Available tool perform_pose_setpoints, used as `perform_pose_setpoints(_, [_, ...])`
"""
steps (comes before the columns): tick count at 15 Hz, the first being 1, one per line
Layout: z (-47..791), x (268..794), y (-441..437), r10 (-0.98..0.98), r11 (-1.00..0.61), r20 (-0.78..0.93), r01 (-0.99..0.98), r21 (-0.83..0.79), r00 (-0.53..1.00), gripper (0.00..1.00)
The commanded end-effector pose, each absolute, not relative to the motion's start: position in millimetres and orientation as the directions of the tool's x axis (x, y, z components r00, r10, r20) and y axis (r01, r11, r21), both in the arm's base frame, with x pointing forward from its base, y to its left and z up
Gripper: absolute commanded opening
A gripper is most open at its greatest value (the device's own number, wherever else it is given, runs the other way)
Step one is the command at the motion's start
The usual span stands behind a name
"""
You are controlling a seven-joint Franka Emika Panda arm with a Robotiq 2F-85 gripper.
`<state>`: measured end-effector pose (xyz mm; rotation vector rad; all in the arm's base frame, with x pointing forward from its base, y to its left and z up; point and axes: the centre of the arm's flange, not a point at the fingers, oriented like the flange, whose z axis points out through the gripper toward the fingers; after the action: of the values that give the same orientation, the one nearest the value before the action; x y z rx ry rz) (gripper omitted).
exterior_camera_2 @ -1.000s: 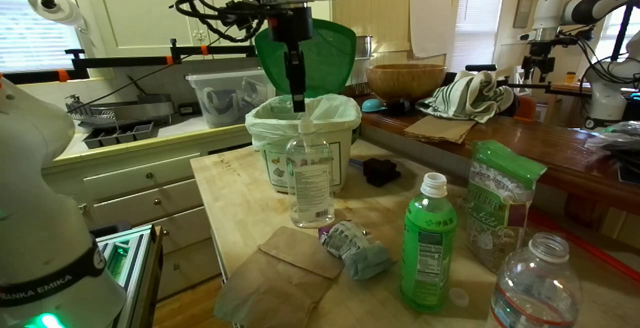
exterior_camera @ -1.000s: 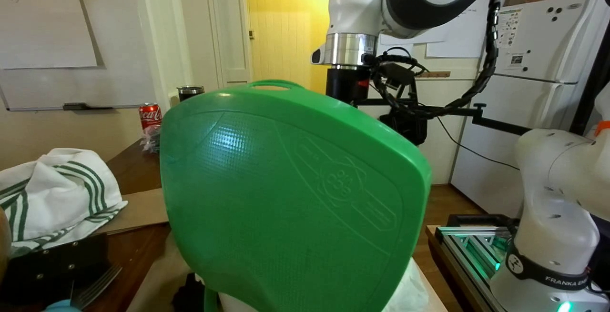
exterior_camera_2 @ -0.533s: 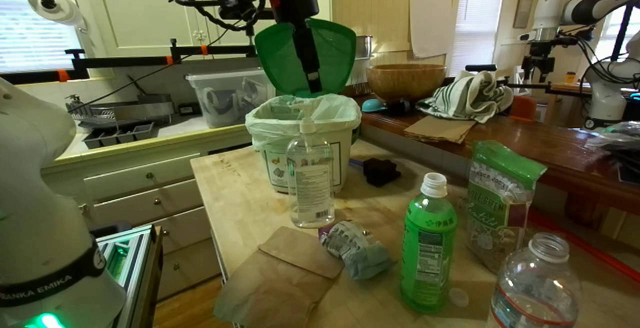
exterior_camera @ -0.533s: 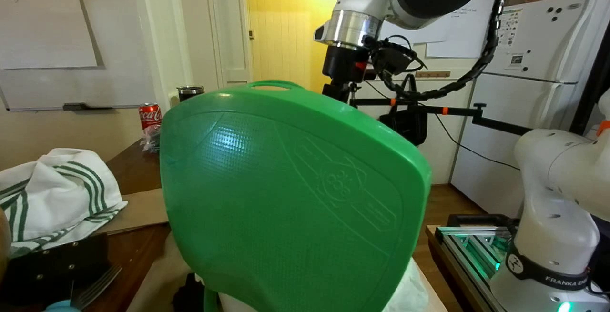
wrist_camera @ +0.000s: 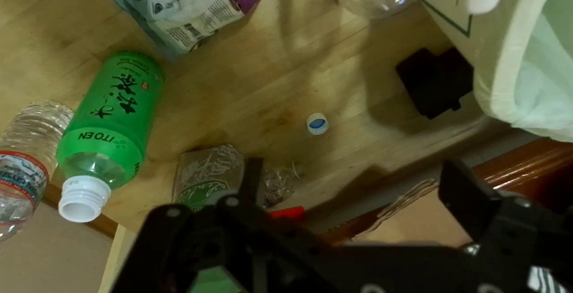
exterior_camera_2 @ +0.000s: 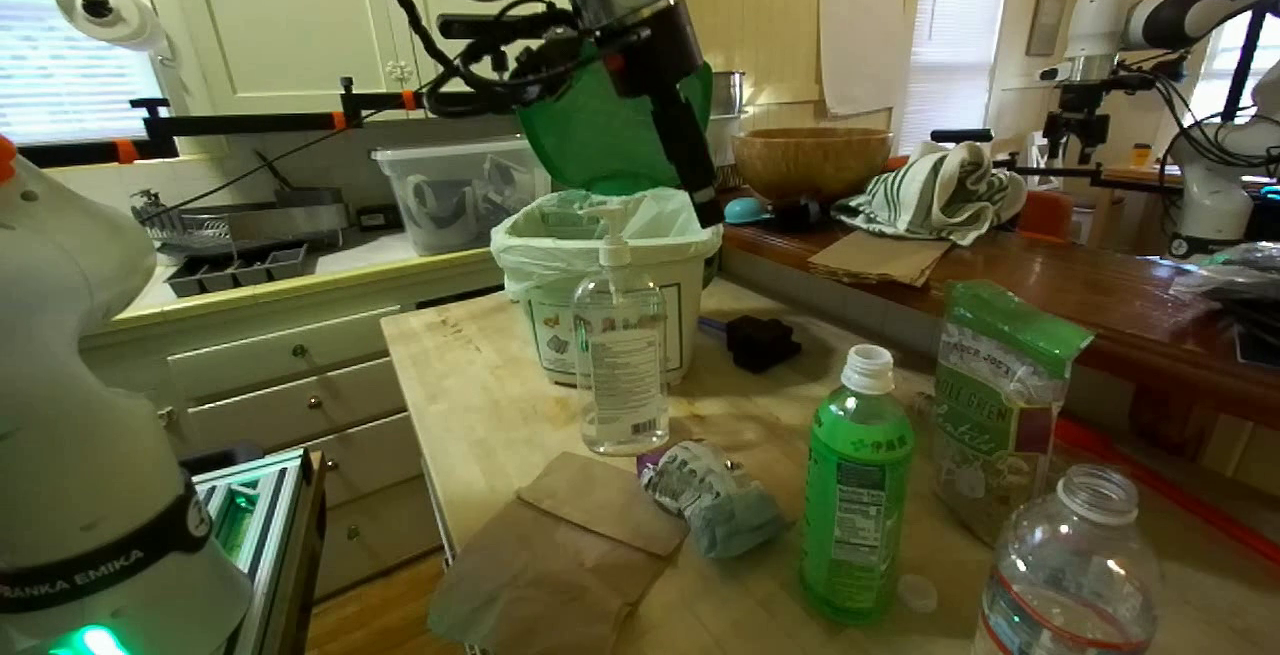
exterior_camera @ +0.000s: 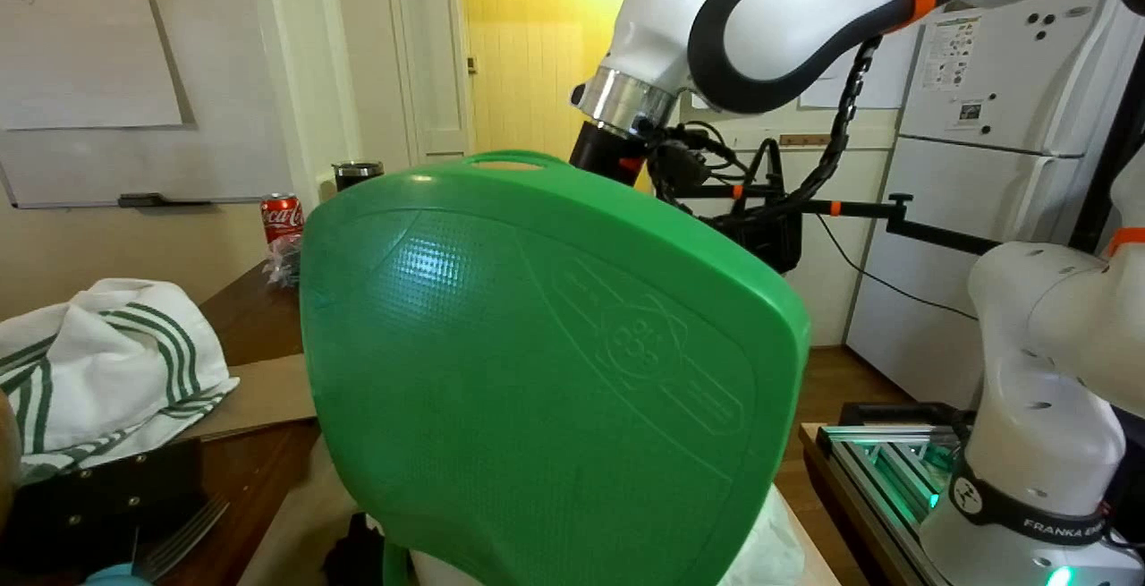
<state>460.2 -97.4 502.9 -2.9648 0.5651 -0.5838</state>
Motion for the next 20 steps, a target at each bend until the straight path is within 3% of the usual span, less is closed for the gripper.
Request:
perform_pose_setpoints(1, [467.4,486.2,-109.9,-0.383,-0.924,0.363,-0.361,-0.129,0.849,1.0])
perform_pose_setpoints(12, [437.8,502.9,-123.0,-0.403,-0.914,0.353,-0.386,-0.122,0.844,1.0])
perform_pose_setpoints(20, [390.3,552.8,-143.0,-0.513,-0.858,0.262,-0.486,-0.164,0.817,1.0])
